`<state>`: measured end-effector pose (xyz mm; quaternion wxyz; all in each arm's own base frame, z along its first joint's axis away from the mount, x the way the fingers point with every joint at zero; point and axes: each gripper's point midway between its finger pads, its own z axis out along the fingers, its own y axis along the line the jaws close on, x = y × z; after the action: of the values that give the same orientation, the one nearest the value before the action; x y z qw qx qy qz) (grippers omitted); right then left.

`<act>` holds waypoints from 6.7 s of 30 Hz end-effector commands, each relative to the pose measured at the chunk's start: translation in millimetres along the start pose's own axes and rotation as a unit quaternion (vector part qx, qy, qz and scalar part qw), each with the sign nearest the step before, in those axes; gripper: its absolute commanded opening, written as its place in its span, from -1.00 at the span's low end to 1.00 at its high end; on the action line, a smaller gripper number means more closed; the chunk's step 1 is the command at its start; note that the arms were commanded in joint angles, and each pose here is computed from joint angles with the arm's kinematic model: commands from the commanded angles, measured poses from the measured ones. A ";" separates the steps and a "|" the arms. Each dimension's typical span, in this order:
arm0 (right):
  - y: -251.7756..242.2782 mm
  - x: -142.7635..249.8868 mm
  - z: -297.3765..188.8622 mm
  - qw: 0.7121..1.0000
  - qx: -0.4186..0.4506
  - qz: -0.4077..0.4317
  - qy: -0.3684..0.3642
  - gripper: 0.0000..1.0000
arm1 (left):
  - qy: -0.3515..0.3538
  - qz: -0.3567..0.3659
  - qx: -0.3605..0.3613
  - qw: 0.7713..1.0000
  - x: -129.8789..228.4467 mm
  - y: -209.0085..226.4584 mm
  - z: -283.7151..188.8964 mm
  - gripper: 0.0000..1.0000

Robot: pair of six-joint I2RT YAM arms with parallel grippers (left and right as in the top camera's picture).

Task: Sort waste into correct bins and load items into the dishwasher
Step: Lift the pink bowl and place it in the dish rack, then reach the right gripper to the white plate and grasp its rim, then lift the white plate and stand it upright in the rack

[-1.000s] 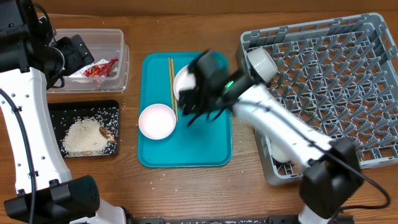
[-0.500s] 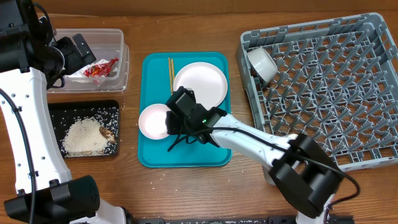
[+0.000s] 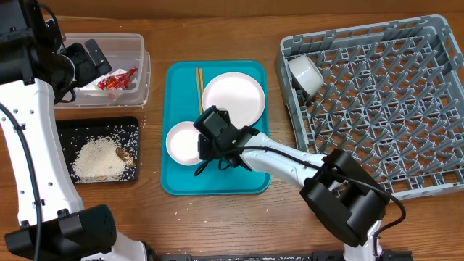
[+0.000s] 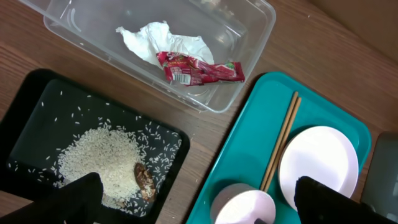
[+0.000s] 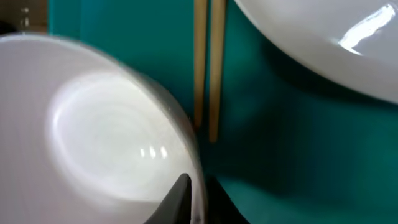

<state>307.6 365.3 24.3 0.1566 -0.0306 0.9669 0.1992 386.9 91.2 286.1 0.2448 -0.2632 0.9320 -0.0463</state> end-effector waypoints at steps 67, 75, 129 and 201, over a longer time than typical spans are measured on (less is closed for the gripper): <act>-253.8 -62.8 -220.3 0.768 0.619 -0.164 -0.005 -0.92 | -0.011 0.005 0.006 1.000 -5.1 -1.5 -6.1 1.00; -251.7 -45.4 -207.9 0.795 0.585 -0.152 0.036 -0.08 | -0.011 0.005 0.006 1.000 -5.1 -1.5 -6.1 1.00; -122.5 -53.6 -24.3 0.966 0.113 0.227 -0.049 -0.08 | -0.011 0.005 0.006 1.000 -5.1 -1.5 -6.1 0.99; -321.0 -221.5 -291.1 0.782 0.592 -0.065 -0.183 -0.92 | -0.011 0.005 0.006 1.000 -5.1 -1.5 -6.1 1.00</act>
<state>466.6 -46.6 242.2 0.3408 0.0511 0.8391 -0.4208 386.9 91.2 286.1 0.2448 -0.2632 0.9320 -0.0463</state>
